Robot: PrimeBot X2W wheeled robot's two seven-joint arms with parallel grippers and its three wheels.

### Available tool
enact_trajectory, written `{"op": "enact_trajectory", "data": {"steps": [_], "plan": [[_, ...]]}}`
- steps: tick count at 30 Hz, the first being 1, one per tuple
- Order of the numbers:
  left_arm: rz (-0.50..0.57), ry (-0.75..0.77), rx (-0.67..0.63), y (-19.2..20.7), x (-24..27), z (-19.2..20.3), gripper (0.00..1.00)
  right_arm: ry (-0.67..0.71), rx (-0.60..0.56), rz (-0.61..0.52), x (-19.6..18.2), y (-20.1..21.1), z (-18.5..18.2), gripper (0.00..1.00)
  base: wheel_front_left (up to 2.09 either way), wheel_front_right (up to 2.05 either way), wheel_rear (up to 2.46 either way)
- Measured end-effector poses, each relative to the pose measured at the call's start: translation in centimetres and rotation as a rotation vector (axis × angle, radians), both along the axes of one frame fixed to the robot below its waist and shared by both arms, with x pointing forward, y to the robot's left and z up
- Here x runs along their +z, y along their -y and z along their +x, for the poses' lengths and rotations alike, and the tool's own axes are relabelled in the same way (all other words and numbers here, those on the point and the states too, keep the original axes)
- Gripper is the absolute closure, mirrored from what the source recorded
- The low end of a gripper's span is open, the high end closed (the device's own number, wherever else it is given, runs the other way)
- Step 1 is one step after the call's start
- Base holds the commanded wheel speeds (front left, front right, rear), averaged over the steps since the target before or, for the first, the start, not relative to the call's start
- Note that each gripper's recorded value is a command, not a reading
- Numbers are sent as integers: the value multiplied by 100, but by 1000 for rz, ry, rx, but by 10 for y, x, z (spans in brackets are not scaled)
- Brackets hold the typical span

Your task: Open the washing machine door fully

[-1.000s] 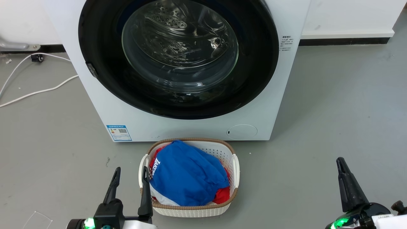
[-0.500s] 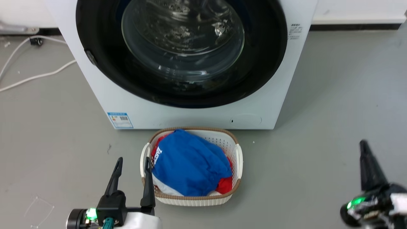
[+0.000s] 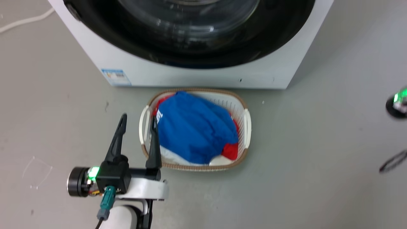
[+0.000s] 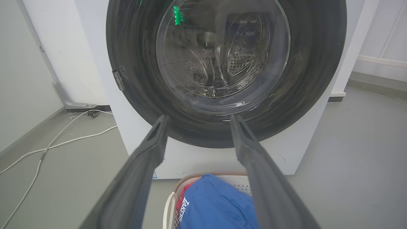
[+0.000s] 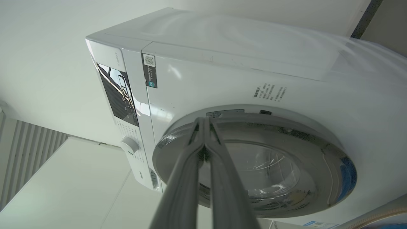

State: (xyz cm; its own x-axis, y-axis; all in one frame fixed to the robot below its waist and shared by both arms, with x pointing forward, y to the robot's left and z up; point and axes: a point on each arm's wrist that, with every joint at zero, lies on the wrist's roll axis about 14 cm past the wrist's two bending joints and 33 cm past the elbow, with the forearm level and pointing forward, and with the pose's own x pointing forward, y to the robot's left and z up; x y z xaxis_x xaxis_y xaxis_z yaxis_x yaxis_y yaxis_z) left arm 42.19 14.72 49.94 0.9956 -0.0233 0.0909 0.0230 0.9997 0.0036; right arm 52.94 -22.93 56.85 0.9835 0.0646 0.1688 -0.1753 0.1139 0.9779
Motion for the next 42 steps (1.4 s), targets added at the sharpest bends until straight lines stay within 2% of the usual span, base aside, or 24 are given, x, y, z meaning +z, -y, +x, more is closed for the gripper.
{"op": "enact_trajectory", "data": {"steps": [10, 18, 22, 28, 42], "plan": [[-9, -51, 17, -3, -31, 35, 0, -33, 141, -157, -12, -27, 94, 100, 0, 0, 0], [-6, -88, 31, -6, -54, 50, 0, -75, 258, -251, -37, -58, 139, 100, 0, 0, 0], [-9, -104, 40, -9, -62, 53, 0, -97, 323, -315, -51, -75, 149, 100, 0, 0, 0], [-15, -125, 50, -12, -72, 56, 0, -103, 383, -348, -60, -89, 158, 100, 0, 0, 0], [-25, -140, 64, -15, -77, 56, 0, -98, 540, -350, -67, -126, 155, 100, 0, 0, 0]]}}
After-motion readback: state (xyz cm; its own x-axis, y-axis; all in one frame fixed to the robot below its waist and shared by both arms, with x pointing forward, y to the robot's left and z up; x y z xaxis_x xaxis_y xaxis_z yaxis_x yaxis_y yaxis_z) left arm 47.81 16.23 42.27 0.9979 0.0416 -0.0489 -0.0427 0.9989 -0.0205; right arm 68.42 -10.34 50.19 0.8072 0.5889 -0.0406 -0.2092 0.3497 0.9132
